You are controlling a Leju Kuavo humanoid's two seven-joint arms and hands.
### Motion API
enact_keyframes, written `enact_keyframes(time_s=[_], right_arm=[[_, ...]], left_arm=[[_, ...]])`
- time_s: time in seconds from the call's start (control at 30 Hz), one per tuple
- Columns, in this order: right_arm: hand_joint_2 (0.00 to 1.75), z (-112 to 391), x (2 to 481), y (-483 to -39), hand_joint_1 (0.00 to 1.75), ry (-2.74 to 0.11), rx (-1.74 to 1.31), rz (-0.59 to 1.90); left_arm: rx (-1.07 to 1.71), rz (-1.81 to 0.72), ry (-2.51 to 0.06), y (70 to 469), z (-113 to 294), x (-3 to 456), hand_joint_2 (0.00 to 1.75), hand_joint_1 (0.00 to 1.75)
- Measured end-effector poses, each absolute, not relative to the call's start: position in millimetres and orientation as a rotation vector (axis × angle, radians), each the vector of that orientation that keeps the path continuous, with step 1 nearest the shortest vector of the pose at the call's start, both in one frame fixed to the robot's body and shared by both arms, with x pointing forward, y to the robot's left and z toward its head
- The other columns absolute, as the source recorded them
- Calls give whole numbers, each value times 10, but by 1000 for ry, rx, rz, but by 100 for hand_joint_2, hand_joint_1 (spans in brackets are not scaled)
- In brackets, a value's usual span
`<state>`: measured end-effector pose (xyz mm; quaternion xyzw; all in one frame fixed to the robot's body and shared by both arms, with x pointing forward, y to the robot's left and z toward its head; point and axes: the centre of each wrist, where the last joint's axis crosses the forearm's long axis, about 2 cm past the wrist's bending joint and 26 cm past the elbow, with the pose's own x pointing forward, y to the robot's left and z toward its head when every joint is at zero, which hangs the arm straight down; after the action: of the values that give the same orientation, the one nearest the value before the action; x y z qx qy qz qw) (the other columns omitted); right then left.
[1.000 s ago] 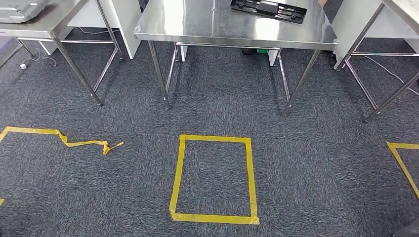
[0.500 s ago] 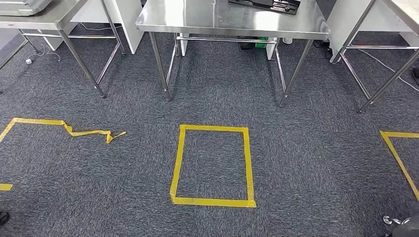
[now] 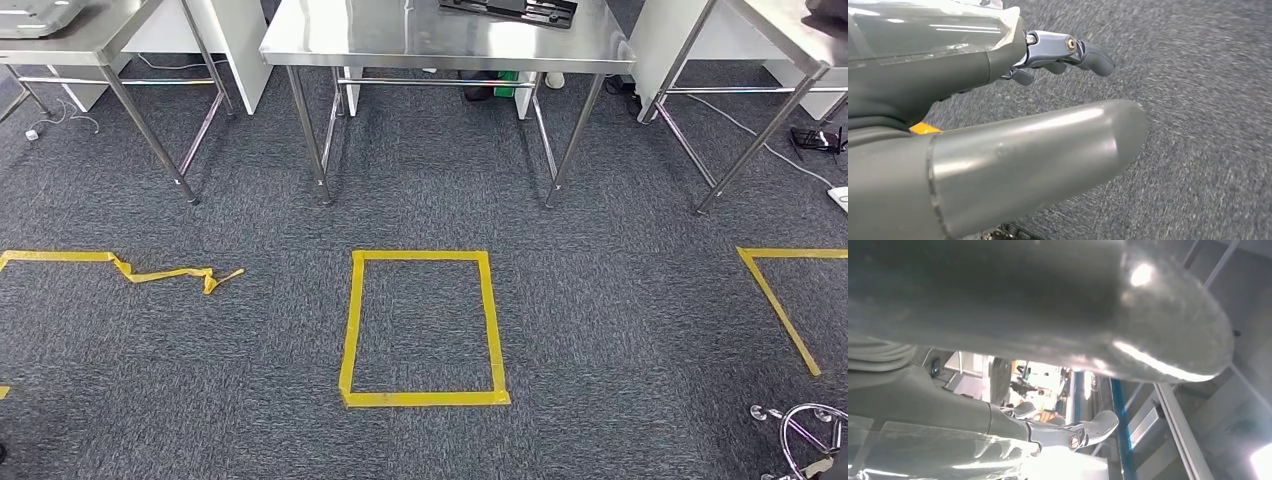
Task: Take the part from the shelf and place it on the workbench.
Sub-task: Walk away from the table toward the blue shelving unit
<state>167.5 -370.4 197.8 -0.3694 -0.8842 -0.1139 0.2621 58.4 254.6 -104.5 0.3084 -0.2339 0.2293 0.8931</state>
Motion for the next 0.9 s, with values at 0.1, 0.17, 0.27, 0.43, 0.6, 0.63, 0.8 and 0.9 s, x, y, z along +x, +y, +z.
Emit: enact_keyframes(time_s=[0.1,0.17,0.27,0.43,0.6,0.63,0.8,0.9], right_arm=[[0,1968,1668,-3708,0,-2389,-992,-302],[0,1966,1668,-3710,0,-2389,-990,-299],[0,1965,1670,-3707,0,-2390,-987,-298],[0,1956,1668,-3705,0,-2386,-984,-298],[0,1951,1668,-3698,0,-2385,-975,-296],[0,1947,1663,-3697,0,-2383,-973,-294],[0,1940,1665,-3688,0,-2382,-960,-296],[0,1933,1663,-3682,0,-2379,-955,-296]], left_arm=[[640,472,-488,2552,-1044,592,0,0],[640,471,-490,2559,-1043,598,0,0],[641,469,-487,2563,-1046,582,0,0],[644,466,-481,2572,-1052,548,0,0],[641,461,-482,2577,-1053,542,0,0],[640,461,-482,2577,-1053,542,0,0],[637,458,-479,2584,-1058,517,0,0],[632,457,-480,2584,-1059,514,0,0]])
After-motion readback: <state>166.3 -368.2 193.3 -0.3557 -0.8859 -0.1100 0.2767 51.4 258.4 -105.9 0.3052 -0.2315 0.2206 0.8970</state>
